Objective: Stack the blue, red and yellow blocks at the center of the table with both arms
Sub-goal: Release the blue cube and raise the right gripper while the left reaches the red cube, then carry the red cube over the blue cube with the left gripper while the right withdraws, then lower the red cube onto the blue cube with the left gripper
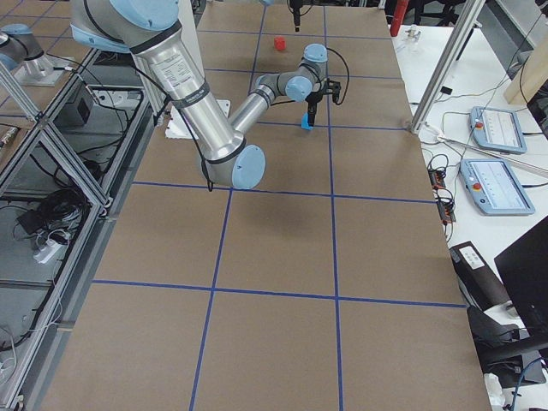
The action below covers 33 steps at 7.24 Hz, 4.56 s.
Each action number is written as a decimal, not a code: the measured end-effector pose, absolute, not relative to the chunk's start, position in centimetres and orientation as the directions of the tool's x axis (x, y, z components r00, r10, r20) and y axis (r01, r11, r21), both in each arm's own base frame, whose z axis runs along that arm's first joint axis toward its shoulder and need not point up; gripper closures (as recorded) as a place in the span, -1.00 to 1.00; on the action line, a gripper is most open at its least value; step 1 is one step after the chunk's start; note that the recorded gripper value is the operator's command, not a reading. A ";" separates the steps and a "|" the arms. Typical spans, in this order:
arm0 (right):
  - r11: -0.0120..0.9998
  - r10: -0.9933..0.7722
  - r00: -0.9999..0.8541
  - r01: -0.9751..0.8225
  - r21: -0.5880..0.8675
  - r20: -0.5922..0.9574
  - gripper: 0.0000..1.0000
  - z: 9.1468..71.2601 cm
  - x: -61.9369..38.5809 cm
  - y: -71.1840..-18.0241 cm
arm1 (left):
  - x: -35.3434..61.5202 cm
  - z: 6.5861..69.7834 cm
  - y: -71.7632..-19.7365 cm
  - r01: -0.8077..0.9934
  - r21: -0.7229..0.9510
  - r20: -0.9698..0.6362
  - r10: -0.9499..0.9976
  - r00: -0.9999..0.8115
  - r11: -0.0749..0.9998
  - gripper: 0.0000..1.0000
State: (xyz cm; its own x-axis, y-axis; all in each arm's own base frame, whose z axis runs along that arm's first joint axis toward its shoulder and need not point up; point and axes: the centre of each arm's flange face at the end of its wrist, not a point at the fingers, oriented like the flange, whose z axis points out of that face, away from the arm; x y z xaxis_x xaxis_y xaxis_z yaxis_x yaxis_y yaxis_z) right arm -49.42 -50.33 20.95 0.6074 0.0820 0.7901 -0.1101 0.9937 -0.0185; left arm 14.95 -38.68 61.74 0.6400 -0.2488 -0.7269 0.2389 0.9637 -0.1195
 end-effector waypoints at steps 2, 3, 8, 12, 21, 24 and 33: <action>0.994 0.080 0.608 -0.108 -0.018 0.790 -0.99 21.0 -49.5 -50.2 | 16.9 62.7 -36.9 0.280 -0.168 -0.693 -0.315 0.648 0.945 -0.99; 0.994 0.080 0.609 -0.107 -0.018 0.789 -0.99 21.0 -49.6 -50.1 | 16.9 63.4 -36.0 0.284 -0.181 -0.678 -0.329 0.657 0.942 -0.99; 0.993 0.079 0.615 -0.116 -0.010 0.785 -0.99 21.3 -49.8 -50.0 | 18.9 63.8 -34.4 0.249 -0.214 -0.670 -0.328 0.666 0.944 -0.79; 0.993 0.080 0.618 -0.118 -0.008 0.783 -0.99 22.1 -49.2 -49.5 | 19.5 64.0 -34.2 0.237 -0.220 -0.667 -0.323 0.671 0.946 1.00; 0.995 -0.067 0.709 -0.009 0.104 0.702 -0.99 39.5 -28.1 -51.1 | 47.3 19.1 -48.4 0.104 -0.019 -0.781 -0.080 0.619 0.994 1.00; 0.991 -0.121 0.729 0.049 0.126 0.674 -0.99 44.0 -23.7 -51.3 | 53.8 12.3 -51.6 0.001 0.113 -0.753 0.085 0.653 0.994 1.00; 0.991 -0.123 0.735 0.056 0.122 0.666 -0.99 44.8 -23.4 -51.2 | 59.8 11.7 -51.9 -0.175 0.195 -0.691 0.262 0.673 0.965 1.00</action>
